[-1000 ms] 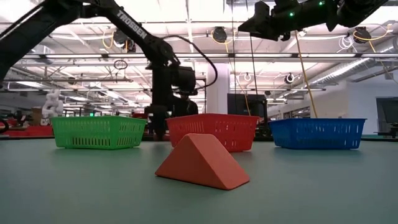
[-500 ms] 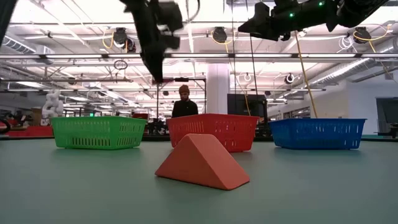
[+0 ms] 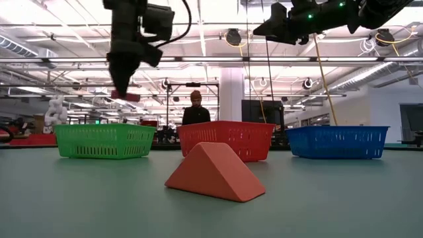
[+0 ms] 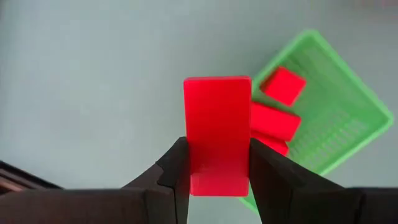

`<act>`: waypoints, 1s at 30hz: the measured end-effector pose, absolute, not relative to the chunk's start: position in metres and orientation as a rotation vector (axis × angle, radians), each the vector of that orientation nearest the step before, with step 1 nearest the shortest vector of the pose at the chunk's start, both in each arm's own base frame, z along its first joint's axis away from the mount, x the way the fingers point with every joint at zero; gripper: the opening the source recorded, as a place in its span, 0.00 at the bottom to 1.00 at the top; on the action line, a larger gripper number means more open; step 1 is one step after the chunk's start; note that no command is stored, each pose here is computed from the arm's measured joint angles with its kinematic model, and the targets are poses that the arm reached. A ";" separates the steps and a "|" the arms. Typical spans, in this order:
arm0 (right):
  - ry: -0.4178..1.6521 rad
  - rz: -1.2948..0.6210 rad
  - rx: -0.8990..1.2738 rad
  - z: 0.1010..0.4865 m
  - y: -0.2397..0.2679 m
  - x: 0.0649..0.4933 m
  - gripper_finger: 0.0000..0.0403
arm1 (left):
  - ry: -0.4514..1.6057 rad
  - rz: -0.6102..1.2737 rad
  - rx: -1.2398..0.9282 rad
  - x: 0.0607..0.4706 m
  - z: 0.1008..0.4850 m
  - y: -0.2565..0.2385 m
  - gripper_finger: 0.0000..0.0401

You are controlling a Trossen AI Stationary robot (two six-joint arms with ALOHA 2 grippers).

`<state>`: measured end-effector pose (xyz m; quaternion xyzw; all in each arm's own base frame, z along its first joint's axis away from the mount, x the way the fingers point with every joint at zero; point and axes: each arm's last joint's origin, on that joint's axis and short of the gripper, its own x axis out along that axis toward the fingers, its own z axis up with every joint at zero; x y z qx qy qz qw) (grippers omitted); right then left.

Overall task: Sort & place blocks by color
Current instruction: Put the red block into the green bin, then put the pink block into the red bin

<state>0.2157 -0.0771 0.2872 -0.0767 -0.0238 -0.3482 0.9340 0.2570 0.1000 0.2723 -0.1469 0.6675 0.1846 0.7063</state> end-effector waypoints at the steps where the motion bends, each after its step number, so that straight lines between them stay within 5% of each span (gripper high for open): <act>1: -0.049 -0.712 -0.156 0.287 -0.077 0.216 0.79 | 1.494 0.411 -0.331 0.255 0.266 0.094 0.31; 13: -0.060 -0.713 -0.161 0.288 -0.077 0.216 0.79 | 1.456 0.415 -0.338 0.242 0.215 0.049 0.32; 23: -0.092 -0.715 -0.142 0.291 -0.077 0.215 0.79 | 1.381 0.397 -0.326 0.241 0.225 0.046 0.88; 30: -0.096 -0.708 -0.123 0.290 -0.077 0.215 0.79 | 0.988 0.309 -0.231 0.251 0.260 0.048 0.94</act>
